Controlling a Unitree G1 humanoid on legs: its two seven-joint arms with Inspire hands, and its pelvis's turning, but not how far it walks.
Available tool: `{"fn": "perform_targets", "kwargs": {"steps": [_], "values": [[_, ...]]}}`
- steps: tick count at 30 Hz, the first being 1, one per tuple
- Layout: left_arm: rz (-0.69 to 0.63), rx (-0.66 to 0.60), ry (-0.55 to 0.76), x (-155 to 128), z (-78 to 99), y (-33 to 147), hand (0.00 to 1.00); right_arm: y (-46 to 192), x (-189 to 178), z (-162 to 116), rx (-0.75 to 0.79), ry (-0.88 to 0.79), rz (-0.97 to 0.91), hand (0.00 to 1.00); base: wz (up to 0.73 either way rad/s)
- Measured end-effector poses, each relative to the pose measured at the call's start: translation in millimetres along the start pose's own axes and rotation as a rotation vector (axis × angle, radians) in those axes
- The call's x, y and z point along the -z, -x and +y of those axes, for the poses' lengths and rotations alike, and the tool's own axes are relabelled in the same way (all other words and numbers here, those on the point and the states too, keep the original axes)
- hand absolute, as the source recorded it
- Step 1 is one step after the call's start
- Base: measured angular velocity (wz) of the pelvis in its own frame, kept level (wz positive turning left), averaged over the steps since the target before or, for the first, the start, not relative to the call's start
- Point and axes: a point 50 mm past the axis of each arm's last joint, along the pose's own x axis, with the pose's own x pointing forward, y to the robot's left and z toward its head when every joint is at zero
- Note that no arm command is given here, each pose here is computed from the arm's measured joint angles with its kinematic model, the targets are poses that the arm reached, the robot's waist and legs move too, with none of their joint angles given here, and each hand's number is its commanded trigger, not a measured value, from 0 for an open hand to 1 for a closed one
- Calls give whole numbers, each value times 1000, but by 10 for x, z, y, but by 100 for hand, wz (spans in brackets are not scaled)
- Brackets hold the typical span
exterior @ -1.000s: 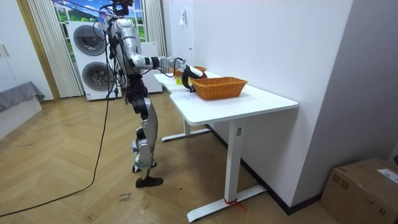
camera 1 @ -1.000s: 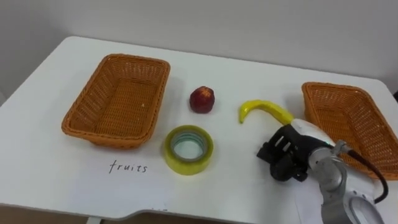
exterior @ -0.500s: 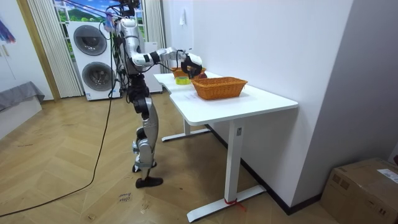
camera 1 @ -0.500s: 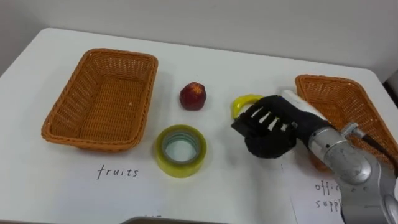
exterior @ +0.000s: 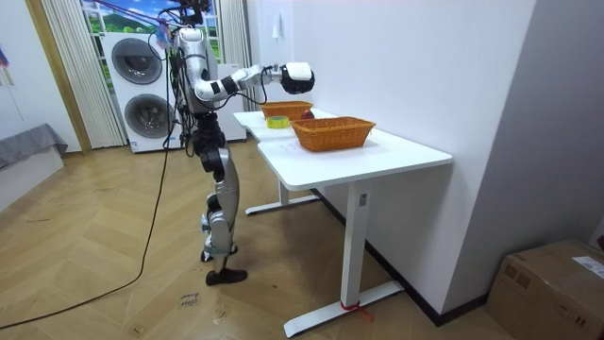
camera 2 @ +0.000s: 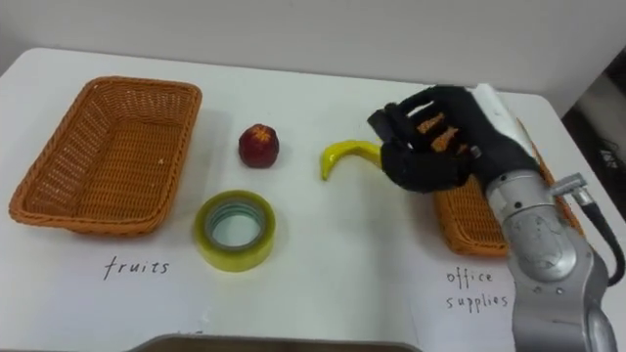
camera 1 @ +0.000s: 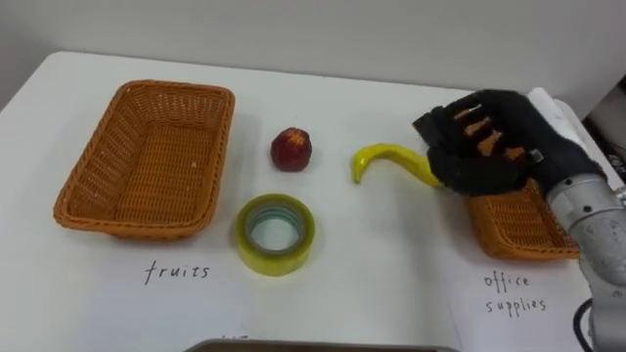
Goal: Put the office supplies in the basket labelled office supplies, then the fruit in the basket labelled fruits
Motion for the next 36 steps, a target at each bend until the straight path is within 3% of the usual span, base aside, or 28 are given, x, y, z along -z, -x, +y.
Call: {"fn": "perform_targets", "kwargs": {"steps": [6,26,27,28,29,30,36], "values": [[6,3,34,31,35,0,0,12,50,-122,145,-4,15,100,0],[26,9,68,108,72,10,0,22,436,-342,288,-3,156,100,0],[23,8,69,102,74,10,0,22,445,-340,287,1,160,96,0],[20,5,70,93,78,10,0,22,462,-335,285,2,168,75,0],[20,4,70,92,79,10,0,21,473,-331,283,2,172,13,0],[21,2,70,92,79,10,0,21,506,-318,278,4,187,0,0],[26,0,69,96,80,10,0,28,693,-239,237,-6,267,0,0]]}}
